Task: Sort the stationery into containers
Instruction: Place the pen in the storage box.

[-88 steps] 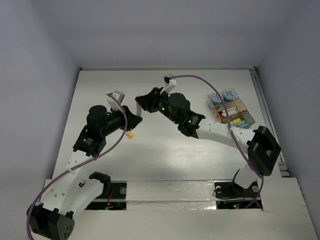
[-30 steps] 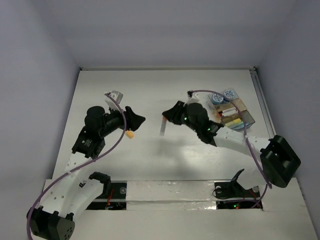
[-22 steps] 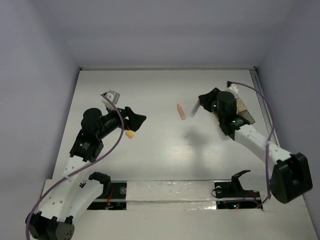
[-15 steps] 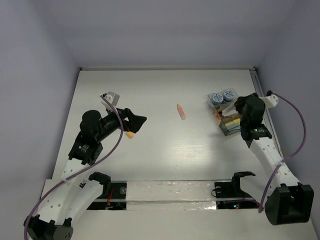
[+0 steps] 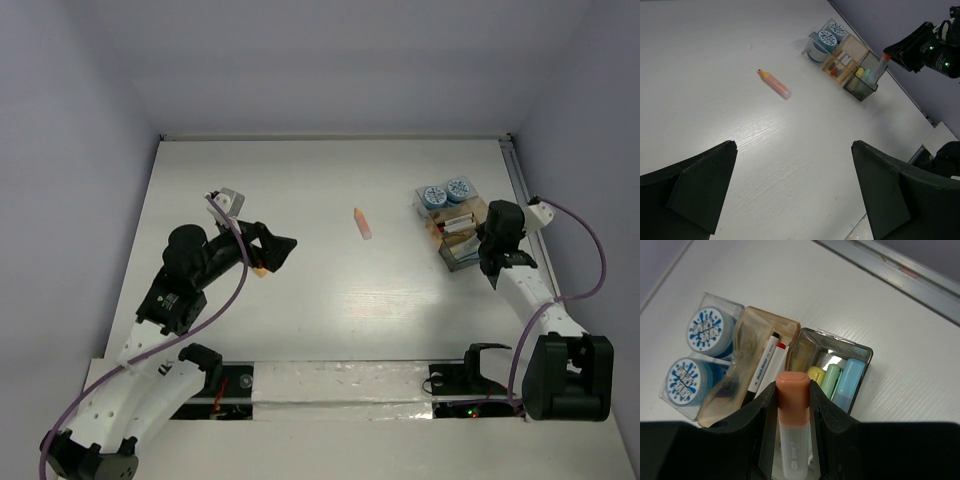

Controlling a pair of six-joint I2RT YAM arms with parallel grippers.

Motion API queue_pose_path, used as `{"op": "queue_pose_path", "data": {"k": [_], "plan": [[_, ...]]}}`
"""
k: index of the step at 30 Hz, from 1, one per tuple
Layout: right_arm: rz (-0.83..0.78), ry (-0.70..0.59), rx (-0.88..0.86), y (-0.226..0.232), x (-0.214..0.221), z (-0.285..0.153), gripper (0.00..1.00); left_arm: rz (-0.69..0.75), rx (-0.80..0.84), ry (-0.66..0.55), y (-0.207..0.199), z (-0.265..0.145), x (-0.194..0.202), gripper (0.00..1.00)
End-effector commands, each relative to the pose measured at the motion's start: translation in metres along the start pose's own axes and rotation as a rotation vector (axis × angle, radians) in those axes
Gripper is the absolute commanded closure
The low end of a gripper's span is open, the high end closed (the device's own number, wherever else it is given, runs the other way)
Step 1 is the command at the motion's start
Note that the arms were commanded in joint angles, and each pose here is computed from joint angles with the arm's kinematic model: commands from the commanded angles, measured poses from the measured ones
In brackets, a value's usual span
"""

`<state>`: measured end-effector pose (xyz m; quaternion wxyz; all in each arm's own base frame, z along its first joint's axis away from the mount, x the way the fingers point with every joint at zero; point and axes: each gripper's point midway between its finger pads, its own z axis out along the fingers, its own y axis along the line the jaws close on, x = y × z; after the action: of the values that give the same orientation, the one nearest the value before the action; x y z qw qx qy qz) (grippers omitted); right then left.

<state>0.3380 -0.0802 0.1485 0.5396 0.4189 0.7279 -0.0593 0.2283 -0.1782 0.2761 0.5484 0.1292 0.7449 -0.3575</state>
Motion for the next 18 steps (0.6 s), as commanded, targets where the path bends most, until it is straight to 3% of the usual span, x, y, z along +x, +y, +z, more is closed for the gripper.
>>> {"op": "queue_pose_path", "data": {"k": [1,4,7,8,14,18], "plan": [[0.016,-0.019,0.020,-0.002,0.001,0.008,1.00,0.042,0.026,-0.076,-0.013,-0.007,-0.028,0.01],[0.034,0.001,0.033,-0.004,0.008,0.009,0.95,0.041,0.014,-0.080,-0.012,-0.007,-0.029,0.01],[0.029,0.003,0.008,-0.003,0.008,0.005,0.53,0.041,0.015,-0.078,-0.012,-0.007,-0.029,0.01],[0.027,-0.005,-0.006,0.000,0.002,0.003,0.34,0.041,0.015,-0.078,-0.012,-0.007,-0.029,0.01],[-0.050,0.019,-0.114,0.024,-0.014,-0.012,0.25,0.040,0.014,-0.074,-0.011,-0.006,-0.028,0.01],[-0.093,0.074,-0.360,0.070,-0.015,-0.036,0.23,0.037,0.004,-0.076,-0.009,-0.006,-0.028,0.01]]}}
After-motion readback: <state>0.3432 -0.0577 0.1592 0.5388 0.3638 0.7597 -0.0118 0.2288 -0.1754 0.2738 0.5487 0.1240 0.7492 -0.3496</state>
